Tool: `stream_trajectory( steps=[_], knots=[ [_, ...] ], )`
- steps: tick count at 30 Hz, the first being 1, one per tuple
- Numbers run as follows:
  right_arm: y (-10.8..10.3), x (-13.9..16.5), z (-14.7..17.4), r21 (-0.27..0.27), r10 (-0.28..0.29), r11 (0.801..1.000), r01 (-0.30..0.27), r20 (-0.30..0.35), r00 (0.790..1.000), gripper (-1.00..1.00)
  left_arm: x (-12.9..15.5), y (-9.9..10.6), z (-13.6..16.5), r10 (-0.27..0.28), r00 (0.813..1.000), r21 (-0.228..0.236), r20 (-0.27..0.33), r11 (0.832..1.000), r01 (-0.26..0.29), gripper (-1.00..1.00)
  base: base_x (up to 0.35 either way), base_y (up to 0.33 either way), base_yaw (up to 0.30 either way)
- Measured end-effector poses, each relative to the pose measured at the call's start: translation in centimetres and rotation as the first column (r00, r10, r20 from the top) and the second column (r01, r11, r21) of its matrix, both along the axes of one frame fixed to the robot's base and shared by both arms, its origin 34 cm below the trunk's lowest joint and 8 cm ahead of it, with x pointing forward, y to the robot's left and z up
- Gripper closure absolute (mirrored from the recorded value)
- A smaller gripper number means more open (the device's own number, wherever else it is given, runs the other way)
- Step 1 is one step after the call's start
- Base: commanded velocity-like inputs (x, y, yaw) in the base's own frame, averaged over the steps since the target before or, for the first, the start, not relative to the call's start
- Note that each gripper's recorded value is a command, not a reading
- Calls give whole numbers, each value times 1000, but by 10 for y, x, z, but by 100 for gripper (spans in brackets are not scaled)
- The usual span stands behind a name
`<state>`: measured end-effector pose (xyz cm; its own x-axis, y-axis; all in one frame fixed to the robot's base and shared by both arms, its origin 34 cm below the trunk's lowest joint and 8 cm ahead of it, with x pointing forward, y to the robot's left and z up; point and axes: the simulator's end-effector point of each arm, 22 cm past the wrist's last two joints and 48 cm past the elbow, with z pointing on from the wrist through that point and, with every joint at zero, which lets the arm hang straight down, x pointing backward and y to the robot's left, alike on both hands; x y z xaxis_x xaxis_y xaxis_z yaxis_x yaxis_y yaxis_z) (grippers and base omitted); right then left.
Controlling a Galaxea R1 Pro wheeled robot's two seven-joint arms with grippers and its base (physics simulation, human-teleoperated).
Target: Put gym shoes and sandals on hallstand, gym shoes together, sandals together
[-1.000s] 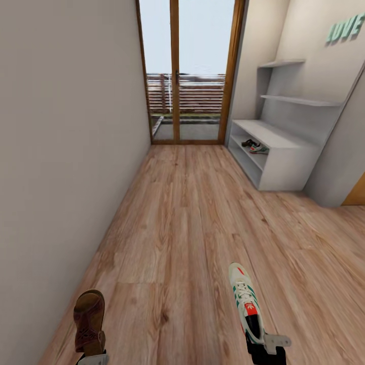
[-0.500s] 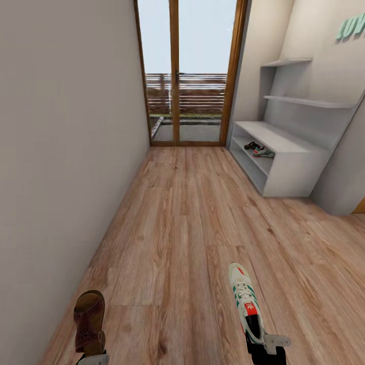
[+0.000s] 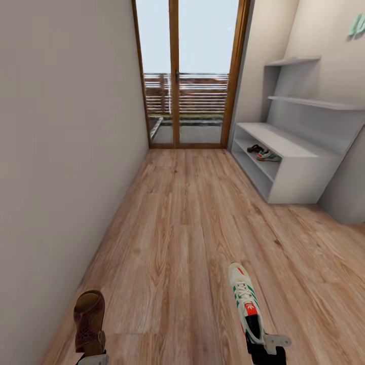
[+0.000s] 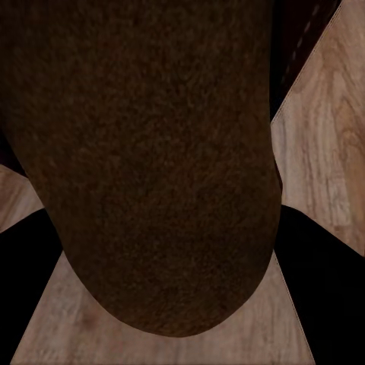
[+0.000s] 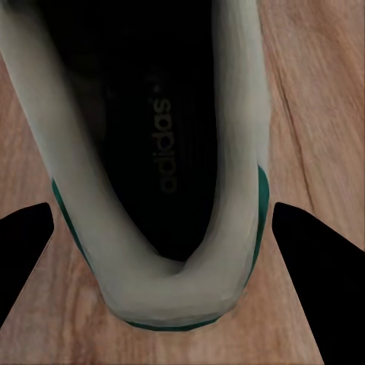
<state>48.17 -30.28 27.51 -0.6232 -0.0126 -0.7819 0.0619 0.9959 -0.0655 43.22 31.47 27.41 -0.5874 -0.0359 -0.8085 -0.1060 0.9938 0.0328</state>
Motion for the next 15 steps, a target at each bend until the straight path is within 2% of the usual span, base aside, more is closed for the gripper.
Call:
stream_trajectory(
  steps=[15],
  knots=[
    [0, 0, 0, 0, 0, 1000, 0, 0, 1000, 100, 0, 0, 0, 0, 1000, 0, 0, 1000, 0, 100, 337, 0, 0]
  ],
)
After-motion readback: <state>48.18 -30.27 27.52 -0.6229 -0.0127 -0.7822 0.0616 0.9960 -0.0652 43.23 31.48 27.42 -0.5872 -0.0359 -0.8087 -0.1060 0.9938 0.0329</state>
